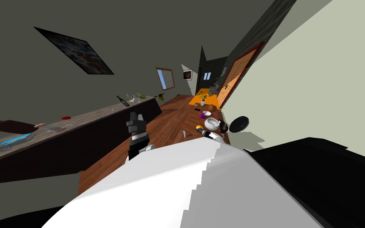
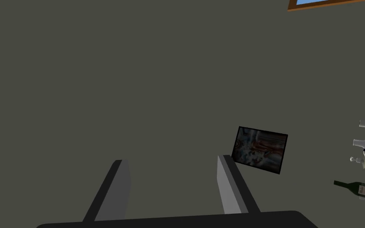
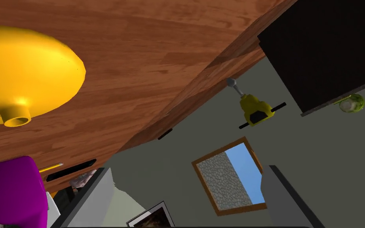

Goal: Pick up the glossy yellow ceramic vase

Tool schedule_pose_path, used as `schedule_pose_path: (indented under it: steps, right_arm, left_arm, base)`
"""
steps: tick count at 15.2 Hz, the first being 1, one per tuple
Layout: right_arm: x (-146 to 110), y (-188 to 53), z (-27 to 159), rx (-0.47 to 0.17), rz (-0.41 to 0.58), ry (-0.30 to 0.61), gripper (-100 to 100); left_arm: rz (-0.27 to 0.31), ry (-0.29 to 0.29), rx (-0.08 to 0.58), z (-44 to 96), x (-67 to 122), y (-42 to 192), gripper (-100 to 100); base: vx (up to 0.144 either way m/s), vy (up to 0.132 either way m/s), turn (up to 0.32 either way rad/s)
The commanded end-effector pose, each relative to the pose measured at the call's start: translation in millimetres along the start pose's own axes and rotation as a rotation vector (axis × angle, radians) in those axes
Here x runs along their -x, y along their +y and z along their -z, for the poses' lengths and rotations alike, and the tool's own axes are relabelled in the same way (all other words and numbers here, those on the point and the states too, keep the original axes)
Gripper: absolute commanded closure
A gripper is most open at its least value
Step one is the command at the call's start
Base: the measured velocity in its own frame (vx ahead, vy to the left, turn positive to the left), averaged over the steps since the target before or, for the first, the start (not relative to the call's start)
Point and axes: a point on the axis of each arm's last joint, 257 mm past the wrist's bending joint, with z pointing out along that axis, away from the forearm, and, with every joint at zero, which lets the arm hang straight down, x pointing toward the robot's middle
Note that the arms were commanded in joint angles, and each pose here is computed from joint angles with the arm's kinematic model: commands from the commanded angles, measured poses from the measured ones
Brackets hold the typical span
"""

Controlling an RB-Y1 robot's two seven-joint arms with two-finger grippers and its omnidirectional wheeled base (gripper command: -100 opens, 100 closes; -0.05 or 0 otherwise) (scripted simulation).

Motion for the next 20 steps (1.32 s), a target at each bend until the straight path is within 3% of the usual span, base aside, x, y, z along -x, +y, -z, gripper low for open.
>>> schedule_pose_path:
  steps: [1, 4, 6, 7, 11, 13, 14, 18, 20]
  right_arm:
    - [-9.9, -12.9, 2.1, -0.027, 0.011, 0.025, -100]
    - [-24.9, -49.6, 7.9, -0.093, 0.101, 0.102, -100]
    - [-31.6, -57.9, 11.6, -0.110, 0.096, 0.116, -100]
    - [-32.9, -70.7, 13.7, -0.131, 0.142, 0.143, -100]
    - [-45.2, -111.5, 28.6, -0.205, 0.217, 0.221, -100]
    - [-53.3, -122.1, 35.6, -0.228, 0.210, 0.239, -100]
    - [-56.3, -139.6, 43.7, -0.260, 0.245, 0.273, -100]
    - [-60.7, -172.8, 62.0, -0.322, 0.307, 0.337, -100]
    - [-63.8, -177.0, 65.8, -0.331, 0.304, 0.345, -100]
  left_arm:
    - [0.000, 0.000, 0.000, 0.0, 0.0, 0.0, 0]
    - [0.000, 0.000, 0.000, 0.0, 0.0, 0.0, 0]
    - [0.000, 0.000, 0.000, 0.0, 0.0, 0.0, 0]
    - [0.000, 0.000, 0.000, 0.0, 0.0, 0.0, 0]
    - [0.000, 0.000, 0.000, 0.0, 0.0, 0.0, 0]
    - [0.000, 0.000, 0.000, 0.0, 0.0, 0.0, 0]
    - [0.000, 0.000, 0.000, 0.0, 0.0, 0.0, 0]
    - [0.000, 0.000, 0.000, 0.0, 0.0, 0.0, 0]
    - [0.000, 0.000, 0.000, 0.0, 0.0, 0.0, 0]
  base:
    - [0.025, 0.022, 0.047]
    - [0.041, 0.035, 0.135]
    - [0.043, 0.035, 0.084]
    - [0.031, 0.031, 0.082]
    - [0.043, 0.037, 0.141]
    - [0.040, 0.018, 0.062]
    - [0.034, 0.016, 0.096]
    - [0.040, 0.025, 0.105]
    - [0.036, 0.020, 0.061]
